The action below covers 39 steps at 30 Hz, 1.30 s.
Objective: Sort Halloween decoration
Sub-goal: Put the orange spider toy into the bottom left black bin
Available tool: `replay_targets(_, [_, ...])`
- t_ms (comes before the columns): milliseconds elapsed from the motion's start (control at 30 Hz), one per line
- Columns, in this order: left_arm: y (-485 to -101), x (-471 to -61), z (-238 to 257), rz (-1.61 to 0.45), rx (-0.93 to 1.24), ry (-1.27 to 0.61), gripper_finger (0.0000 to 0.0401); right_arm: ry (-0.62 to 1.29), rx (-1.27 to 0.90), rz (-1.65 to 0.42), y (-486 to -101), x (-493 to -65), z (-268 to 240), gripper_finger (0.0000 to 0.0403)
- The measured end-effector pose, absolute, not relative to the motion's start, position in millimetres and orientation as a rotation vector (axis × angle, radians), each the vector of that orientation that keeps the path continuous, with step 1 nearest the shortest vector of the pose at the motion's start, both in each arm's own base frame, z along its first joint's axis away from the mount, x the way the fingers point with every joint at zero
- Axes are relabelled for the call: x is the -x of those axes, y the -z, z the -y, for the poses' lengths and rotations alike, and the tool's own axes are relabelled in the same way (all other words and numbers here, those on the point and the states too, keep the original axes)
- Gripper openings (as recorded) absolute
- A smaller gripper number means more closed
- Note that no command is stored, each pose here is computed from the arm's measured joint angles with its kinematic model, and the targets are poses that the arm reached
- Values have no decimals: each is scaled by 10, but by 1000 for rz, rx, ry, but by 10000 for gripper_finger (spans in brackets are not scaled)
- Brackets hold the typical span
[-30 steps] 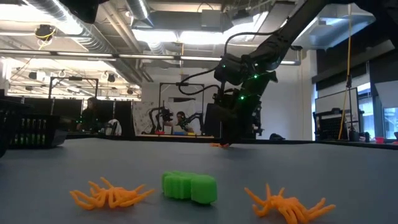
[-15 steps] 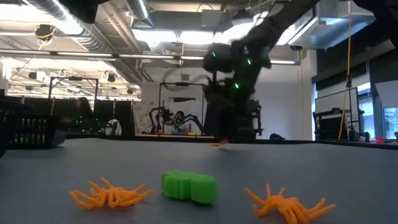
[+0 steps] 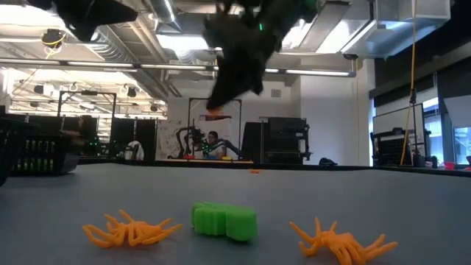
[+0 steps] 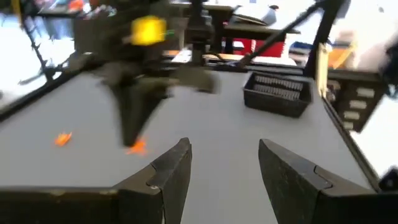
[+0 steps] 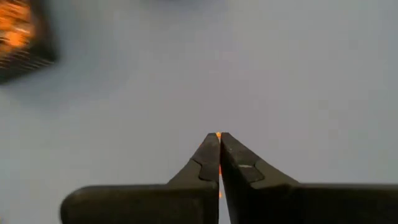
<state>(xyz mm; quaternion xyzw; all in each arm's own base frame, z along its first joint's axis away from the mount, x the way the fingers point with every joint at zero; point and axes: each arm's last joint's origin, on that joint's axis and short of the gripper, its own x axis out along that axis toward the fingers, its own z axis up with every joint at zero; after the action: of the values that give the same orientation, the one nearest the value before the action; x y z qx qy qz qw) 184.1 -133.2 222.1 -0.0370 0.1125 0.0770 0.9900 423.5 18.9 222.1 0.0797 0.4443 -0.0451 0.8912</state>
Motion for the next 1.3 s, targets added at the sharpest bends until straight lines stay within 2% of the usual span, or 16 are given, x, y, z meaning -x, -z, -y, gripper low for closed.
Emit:
replay_targets(167, [-2232, -1769, 1281, -252, 199, -178, 179, 64, -97, -789, -2397, -4306, -605, 2])
replay_targets(500, [-2142, -1845, 1230, -277, 276, -238, 179, 86, 51, -472, -2646, -4366, -1125, 2])
replay_targets(800, [-2124, -1902, 1158, -258, 289, -313, 179, 82, 41, -418, -2668, -4395, -1172, 2])
replay_targets(1300, [-2055, -1973, 1178, -306, 283, -248, 179, 58, 41, -423, -2507, -4480, -1200, 2])
